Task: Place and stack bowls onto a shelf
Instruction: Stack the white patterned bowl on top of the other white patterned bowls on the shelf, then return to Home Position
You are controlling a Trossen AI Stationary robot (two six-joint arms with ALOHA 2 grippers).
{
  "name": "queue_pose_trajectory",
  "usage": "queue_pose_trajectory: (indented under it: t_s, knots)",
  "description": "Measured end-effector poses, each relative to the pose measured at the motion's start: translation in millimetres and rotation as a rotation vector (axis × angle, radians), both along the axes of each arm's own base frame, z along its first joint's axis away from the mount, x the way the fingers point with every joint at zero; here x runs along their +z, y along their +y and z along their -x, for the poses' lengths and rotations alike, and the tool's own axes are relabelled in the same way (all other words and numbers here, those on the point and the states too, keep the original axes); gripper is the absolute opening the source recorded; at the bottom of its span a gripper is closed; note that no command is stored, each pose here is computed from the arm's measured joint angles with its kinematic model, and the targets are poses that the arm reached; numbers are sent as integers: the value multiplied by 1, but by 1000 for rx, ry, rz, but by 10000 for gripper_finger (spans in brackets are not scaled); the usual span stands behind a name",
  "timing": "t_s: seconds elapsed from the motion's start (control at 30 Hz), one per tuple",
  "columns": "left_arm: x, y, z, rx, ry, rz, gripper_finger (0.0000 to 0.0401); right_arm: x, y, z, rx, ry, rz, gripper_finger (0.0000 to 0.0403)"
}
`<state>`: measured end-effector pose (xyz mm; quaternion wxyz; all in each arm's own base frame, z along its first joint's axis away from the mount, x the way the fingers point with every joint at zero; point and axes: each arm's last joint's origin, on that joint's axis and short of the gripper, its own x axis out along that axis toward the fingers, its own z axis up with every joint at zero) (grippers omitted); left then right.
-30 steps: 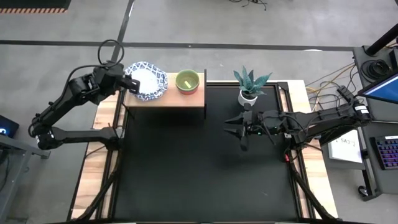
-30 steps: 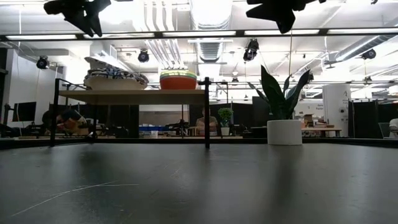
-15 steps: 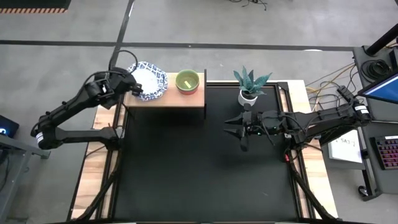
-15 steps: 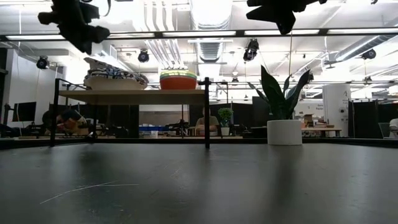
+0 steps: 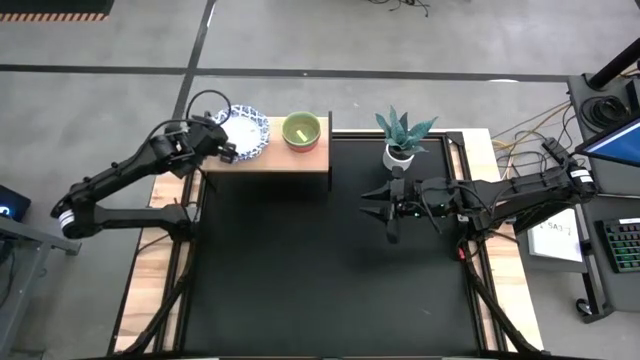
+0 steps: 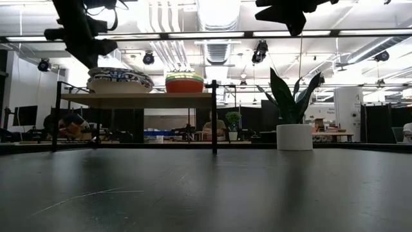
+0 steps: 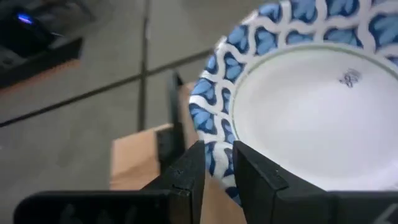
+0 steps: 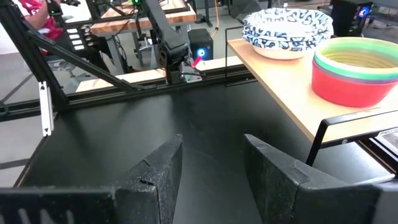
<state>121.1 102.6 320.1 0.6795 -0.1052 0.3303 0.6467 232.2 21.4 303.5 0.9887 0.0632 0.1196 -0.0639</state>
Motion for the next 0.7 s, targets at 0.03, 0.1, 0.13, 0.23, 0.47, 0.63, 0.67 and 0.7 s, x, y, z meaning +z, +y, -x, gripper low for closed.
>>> queue_pose_trajectory:
  t_s: [0.03,0.1,0.13,0.23,0.47,0.63,0.67,0.7]
  knots:
    - [-2,0,-2,-14,-11,19,64,0,0,0,-1,0,-2,157]
    - [-4,2,-5,-36,-36,42,64,0,0,0,-1,0,-2,157]
    - [-5,2,-6,-43,-47,46,64,-1,0,0,-1,2,-2,157]
    - [-7,3,-9,-48,-53,47,64,-3,0,0,-1,7,-2,157]
    - [-5,-14,-16,-157,-116,72,64,-9,0,1,23,18,79,157]
    - [-2,-46,-27,-362,-141,76,64,-20,0,1,36,-17,137,157]
    - [-1,-54,-30,-411,-147,80,64,-23,0,2,38,-22,144,157]
    - [-1,-62,-33,-465,-151,84,64,-26,0,2,39,-24,151,157]
